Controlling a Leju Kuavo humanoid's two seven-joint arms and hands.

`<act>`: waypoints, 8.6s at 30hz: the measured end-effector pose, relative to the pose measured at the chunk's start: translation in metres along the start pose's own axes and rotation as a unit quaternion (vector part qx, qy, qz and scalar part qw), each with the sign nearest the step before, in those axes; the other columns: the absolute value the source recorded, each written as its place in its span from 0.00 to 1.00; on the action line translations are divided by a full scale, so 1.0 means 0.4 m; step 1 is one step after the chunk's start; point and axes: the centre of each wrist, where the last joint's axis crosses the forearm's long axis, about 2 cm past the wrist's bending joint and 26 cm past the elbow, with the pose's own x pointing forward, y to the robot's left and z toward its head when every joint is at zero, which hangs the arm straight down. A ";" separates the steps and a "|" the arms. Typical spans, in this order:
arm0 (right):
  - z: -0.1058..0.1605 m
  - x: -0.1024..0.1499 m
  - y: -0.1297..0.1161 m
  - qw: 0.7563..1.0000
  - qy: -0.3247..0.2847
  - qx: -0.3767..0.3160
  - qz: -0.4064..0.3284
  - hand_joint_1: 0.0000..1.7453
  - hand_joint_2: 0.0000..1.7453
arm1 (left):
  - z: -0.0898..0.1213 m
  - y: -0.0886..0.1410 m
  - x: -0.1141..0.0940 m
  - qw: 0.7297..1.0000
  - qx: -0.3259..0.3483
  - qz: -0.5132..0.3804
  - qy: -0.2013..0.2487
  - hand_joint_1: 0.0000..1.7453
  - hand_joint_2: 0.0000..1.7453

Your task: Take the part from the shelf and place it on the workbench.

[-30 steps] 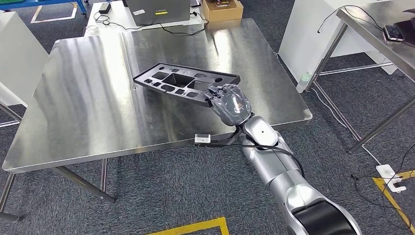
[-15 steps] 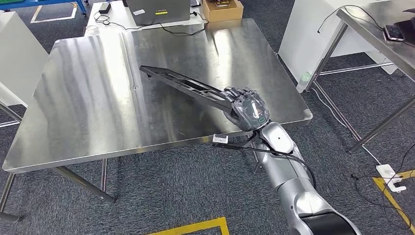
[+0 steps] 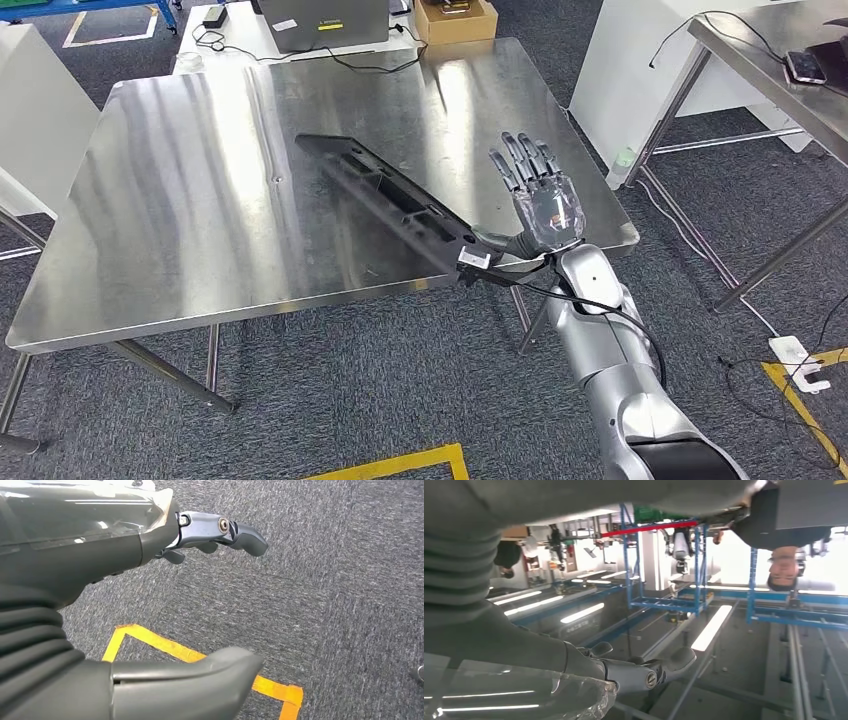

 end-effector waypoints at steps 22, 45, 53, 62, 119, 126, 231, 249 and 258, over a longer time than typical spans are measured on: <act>-0.006 -0.081 -0.037 0.998 0.021 -0.051 -0.020 0.00 0.00 | -0.001 0.007 -0.004 1.000 0.020 0.018 0.000 0.00 0.00; 0.116 0.021 -0.147 0.873 0.117 -0.309 -0.358 0.00 0.00 | 0.012 0.000 -0.020 0.995 0.059 0.070 0.024 0.00 0.00; 0.294 0.060 -0.149 0.847 0.188 -0.286 -0.406 0.00 0.00 | 0.037 -0.020 -0.040 0.988 0.113 0.090 0.061 0.00 0.00; 0.691 0.037 0.087 0.777 0.510 -0.074 -0.360 0.00 0.00 | 0.071 -0.052 -0.061 0.978 0.157 0.103 0.091 0.00 0.00; 1.067 0.327 0.049 0.571 0.616 0.504 -0.201 0.00 0.00 | 0.098 -0.077 -0.077 0.970 0.129 0.072 0.195 0.00 0.00; 1.062 0.332 0.051 0.568 0.615 0.507 -0.205 0.00 0.00 | 0.100 -0.080 -0.078 0.971 0.126 0.077 0.190 0.00 0.00; 1.094 0.313 0.033 0.574 0.648 0.465 -0.186 0.00 0.00 | 0.086 -0.081 -0.059 0.991 0.077 0.043 0.105 0.00 0.00; 1.097 0.307 0.032 0.561 0.667 0.454 -0.186 0.00 0.00 | 0.085 -0.072 -0.067 0.992 0.068 0.032 0.100 0.00 0.00; 1.100 0.304 0.031 0.552 0.681 0.444 -0.185 0.00 0.00 | 0.081 -0.067 -0.066 0.993 0.061 0.026 0.095 0.00 0.00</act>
